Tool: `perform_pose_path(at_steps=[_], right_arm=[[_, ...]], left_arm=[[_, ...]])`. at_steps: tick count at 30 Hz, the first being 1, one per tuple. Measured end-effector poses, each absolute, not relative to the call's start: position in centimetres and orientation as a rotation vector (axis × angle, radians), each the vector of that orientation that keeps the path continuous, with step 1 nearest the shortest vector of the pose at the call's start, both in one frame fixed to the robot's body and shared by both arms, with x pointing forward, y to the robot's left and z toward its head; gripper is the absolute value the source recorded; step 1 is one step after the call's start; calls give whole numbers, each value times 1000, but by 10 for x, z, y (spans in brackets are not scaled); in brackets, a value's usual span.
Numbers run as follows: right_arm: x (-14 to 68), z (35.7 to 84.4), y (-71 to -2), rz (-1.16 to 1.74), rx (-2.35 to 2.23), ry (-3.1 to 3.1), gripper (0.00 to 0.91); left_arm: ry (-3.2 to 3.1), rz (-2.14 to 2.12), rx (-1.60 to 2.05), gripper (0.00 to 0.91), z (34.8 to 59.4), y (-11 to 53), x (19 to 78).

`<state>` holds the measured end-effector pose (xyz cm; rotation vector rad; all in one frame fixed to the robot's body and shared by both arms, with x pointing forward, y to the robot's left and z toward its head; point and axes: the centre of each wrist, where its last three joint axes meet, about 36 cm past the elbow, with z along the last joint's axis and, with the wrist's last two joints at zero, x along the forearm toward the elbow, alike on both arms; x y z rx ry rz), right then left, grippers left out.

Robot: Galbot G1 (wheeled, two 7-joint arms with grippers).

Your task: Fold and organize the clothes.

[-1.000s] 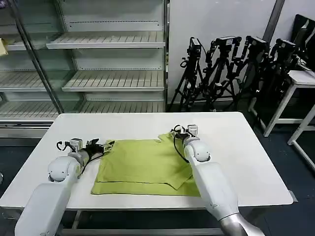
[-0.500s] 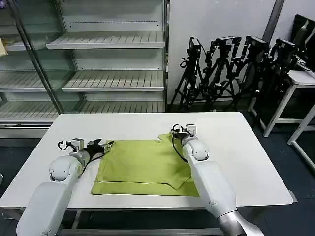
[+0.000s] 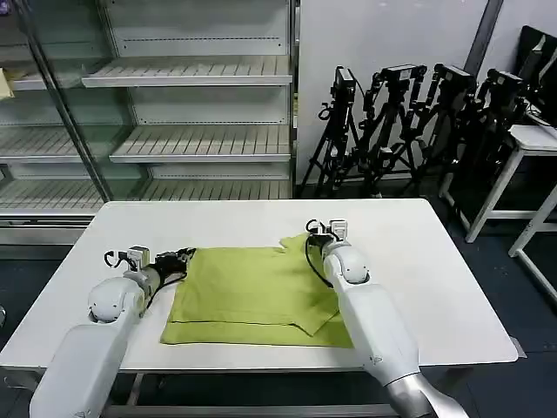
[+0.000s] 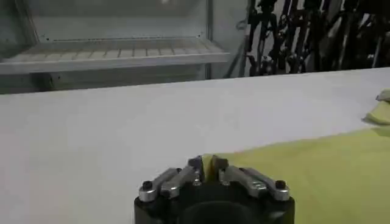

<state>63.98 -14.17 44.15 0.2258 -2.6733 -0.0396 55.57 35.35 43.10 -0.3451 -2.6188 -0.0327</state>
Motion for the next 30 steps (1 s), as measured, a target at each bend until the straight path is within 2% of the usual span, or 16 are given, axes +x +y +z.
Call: perform_pose_path(at_steps=[12, 30], right_arm=[[608, 458, -156, -36, 258, -2739, 0], [515, 473, -187, -18, 298, -2824, 0]], left_arm=[[-2658, 4, -359, 20, 443, 355, 544], [-2702, 53, -424, 20, 455, 349, 482]])
